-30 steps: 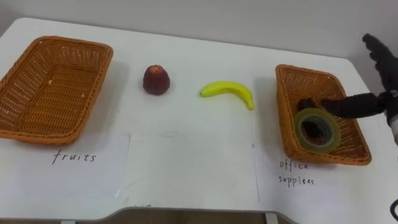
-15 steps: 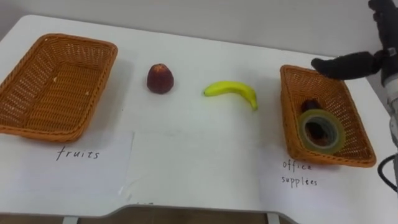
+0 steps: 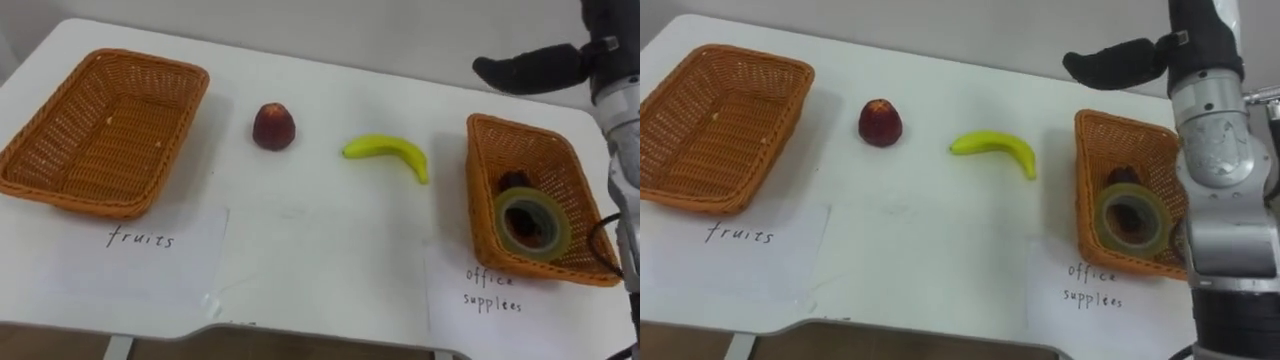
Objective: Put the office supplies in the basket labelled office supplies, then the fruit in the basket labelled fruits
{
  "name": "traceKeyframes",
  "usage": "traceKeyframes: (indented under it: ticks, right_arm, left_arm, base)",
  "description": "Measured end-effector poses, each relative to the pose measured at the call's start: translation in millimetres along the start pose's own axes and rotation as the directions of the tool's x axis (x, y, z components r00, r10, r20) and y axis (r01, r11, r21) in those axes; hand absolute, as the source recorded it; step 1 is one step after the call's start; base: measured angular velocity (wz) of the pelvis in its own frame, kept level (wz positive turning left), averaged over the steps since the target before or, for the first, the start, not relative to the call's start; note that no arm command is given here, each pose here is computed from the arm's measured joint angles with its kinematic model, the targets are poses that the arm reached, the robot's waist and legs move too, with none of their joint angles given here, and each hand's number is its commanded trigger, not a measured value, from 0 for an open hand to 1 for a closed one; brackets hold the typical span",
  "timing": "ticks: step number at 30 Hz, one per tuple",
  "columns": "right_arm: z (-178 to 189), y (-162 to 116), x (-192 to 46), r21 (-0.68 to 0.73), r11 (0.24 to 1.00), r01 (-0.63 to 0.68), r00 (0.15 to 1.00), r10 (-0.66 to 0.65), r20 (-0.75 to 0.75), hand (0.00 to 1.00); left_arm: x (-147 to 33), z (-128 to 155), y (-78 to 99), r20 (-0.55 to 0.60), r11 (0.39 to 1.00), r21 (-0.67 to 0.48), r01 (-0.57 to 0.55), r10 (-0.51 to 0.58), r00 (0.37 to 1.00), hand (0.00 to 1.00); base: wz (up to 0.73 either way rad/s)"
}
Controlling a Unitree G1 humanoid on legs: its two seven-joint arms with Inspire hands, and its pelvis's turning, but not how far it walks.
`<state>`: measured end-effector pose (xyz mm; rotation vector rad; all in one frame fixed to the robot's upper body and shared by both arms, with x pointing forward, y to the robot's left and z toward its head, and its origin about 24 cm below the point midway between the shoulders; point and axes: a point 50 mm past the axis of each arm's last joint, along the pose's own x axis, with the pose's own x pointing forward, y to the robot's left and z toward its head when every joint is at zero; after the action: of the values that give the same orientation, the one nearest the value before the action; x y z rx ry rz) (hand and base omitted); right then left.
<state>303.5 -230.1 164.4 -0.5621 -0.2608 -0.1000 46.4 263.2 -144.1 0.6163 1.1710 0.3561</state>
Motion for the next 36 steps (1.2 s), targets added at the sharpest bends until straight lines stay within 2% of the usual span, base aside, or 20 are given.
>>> traceKeyframes:
  ticks: [12, 20, 25, 36]
  right_arm:
    - [-33, 33, 8, 0.002, 0.991, -0.130, 0.982, 0.129, -0.137, 0.00]
    - [-27, 34, 21, -0.026, 0.993, -0.116, 0.988, 0.112, -0.106, 0.00]
    - [-31, 33, 21, -0.041, 0.994, -0.099, 0.989, 0.093, -0.113, 0.00]
    - [-48, 50, 16, -0.054, 0.977, -0.206, 0.964, 0.193, -0.181, 0.00]
  left_arm:
    - [7.5, 4, 8.5, 0.002, 0.996, 0.086, -0.001, 0.001, 1.000, 0.00]
    - [10.1, 12, 9.6, 0.026, 0.995, 0.103, 0.006, -0.009, 1.000, 0.00]
    - [10.3, 17, 7.4, 0.047, 0.993, 0.121, 0.013, -0.018, 0.999, 0.00]
    - [11.7, 22, 8.2, 0.062, 0.991, 0.135, 0.024, -0.033, 0.998, 0.00]
  base:
    - [0.07]
    - [0.00]
    - [0.03]
    - [0.00]
